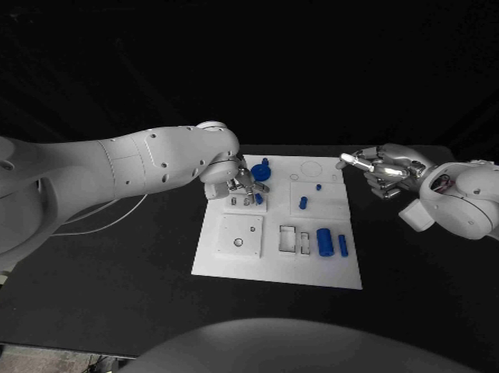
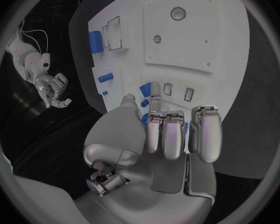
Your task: Assemble the parts on the task board
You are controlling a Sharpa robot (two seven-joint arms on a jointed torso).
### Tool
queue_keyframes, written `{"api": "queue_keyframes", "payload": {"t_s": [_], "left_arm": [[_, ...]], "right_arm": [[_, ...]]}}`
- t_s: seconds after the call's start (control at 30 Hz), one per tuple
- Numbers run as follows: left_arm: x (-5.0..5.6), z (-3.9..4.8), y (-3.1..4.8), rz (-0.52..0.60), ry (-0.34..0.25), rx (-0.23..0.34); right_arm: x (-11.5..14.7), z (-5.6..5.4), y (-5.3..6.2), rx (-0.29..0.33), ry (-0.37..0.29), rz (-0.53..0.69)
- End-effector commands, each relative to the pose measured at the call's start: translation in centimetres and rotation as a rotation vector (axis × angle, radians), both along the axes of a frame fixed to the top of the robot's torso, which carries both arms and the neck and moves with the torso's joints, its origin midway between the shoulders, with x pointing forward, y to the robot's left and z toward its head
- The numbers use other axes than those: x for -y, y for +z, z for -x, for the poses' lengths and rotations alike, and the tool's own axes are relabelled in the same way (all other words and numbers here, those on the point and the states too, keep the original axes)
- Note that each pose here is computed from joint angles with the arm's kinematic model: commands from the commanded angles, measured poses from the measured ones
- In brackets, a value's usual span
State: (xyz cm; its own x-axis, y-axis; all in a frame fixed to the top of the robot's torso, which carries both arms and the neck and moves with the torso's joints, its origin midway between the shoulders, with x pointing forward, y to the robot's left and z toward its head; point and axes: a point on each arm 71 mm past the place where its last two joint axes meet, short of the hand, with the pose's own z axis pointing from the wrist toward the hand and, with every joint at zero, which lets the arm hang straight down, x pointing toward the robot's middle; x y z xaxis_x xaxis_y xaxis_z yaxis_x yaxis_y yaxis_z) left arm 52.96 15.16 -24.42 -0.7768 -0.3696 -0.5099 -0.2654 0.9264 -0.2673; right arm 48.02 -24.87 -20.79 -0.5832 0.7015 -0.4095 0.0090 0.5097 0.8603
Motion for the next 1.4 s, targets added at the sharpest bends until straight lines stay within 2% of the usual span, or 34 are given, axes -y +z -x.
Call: {"api": "queue_keyframes", "payload": {"t_s": [0.03,0.5,1.03,1.4], "left_arm": [[-0.7,0.36,-0.29,-0.114,0.067,-0.068],[-0.3,0.24,-0.55,-0.12,0.057,-0.078],[-0.4,0.35,-1.17,-0.123,0.057,-0.091],[-0.4,0.33,-1.3,-0.12,0.057,-0.094]], "right_arm": [[-0.2,0.1,-0.1,-0.011,0.023,0.005],[0.0,0.2,-0.2,-0.016,0.022,0.007],[0.1,0.3,-0.5,-0.025,0.022,0.008],[0.2,0.3,-0.6,-0.031,0.021,0.011]]}}
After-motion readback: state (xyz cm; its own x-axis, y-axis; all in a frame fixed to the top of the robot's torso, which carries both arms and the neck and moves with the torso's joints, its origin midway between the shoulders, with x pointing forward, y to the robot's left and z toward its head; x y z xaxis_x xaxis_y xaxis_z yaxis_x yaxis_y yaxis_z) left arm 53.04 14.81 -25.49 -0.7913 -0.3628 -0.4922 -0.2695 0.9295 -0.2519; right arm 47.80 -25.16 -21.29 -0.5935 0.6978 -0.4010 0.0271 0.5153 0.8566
